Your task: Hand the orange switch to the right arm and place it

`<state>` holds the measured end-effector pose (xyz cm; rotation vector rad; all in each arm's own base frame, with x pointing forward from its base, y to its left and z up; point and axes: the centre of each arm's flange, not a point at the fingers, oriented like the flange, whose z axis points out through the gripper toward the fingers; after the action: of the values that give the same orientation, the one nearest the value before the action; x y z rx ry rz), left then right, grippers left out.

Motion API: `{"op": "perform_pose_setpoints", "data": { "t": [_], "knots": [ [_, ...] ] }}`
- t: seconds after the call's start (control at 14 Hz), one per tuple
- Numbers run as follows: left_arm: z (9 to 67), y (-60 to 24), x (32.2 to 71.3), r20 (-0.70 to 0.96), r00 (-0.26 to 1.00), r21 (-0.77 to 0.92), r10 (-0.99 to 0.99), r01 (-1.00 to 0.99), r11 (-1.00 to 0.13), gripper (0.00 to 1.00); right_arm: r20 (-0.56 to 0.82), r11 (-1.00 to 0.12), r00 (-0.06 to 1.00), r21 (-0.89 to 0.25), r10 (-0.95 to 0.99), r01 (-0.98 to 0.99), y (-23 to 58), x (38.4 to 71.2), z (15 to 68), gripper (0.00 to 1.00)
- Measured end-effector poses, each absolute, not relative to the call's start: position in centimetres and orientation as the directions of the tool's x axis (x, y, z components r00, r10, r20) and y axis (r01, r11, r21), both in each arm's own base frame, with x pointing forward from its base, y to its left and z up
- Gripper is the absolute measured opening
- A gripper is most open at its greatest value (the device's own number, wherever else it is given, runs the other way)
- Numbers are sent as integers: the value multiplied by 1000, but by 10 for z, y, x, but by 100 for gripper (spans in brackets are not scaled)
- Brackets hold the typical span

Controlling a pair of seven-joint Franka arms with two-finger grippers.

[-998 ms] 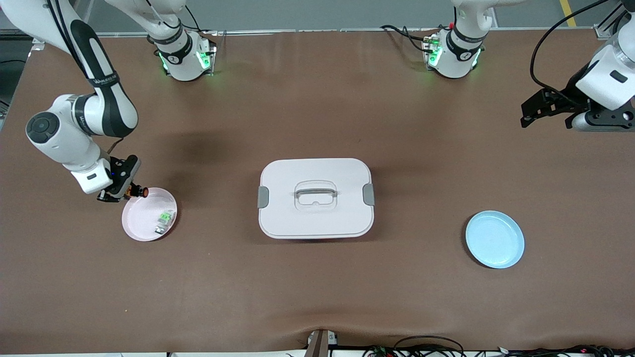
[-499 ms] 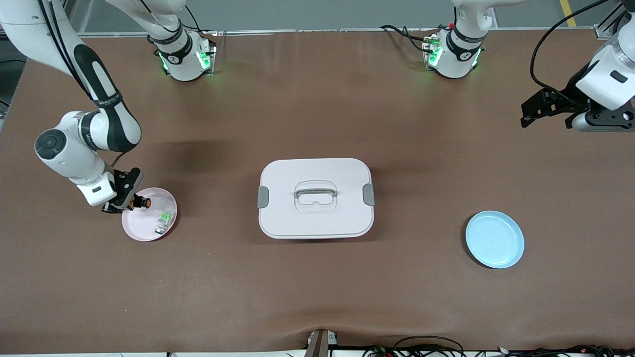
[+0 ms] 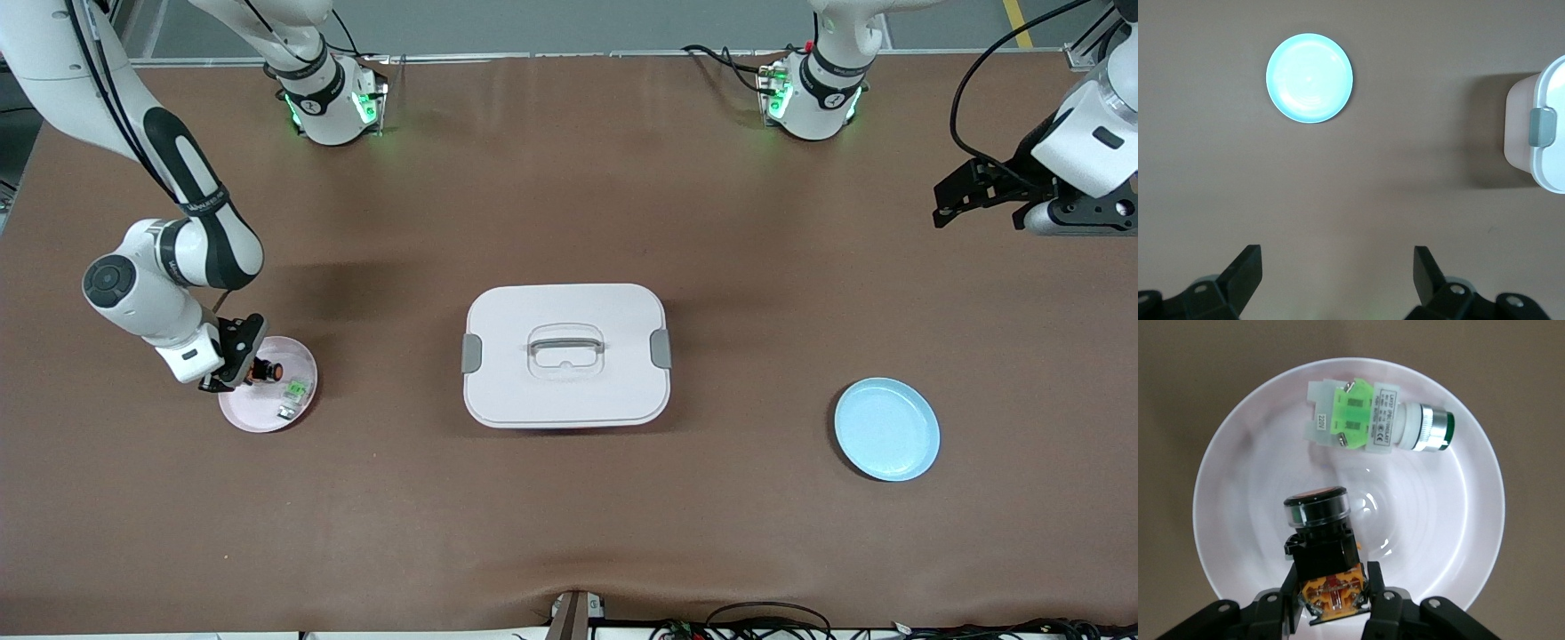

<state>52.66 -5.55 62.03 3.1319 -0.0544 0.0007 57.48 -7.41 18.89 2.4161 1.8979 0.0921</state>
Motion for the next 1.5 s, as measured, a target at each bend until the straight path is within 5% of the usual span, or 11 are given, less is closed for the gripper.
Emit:
{"op": "perform_pose_setpoints", "data": {
  "t": [0.36, 0.86, 1.5],
  "knots": [
    [620, -55, 527, 0, 999, 9, -34, -34, -999, 100, 14, -233, 233, 108, 972, 966, -72, 578, 179, 42],
    [620, -55, 527, 0, 999, 9, -34, -34, -999, 100, 13, -235, 235, 104, 972, 966, -73, 585, 180, 100],
    [620, -55, 527, 0, 999, 9, -34, -34, -999, 100, -6, -424, 425, -84, 905, 902, -87, 626, 276, 100]
  ]
}}
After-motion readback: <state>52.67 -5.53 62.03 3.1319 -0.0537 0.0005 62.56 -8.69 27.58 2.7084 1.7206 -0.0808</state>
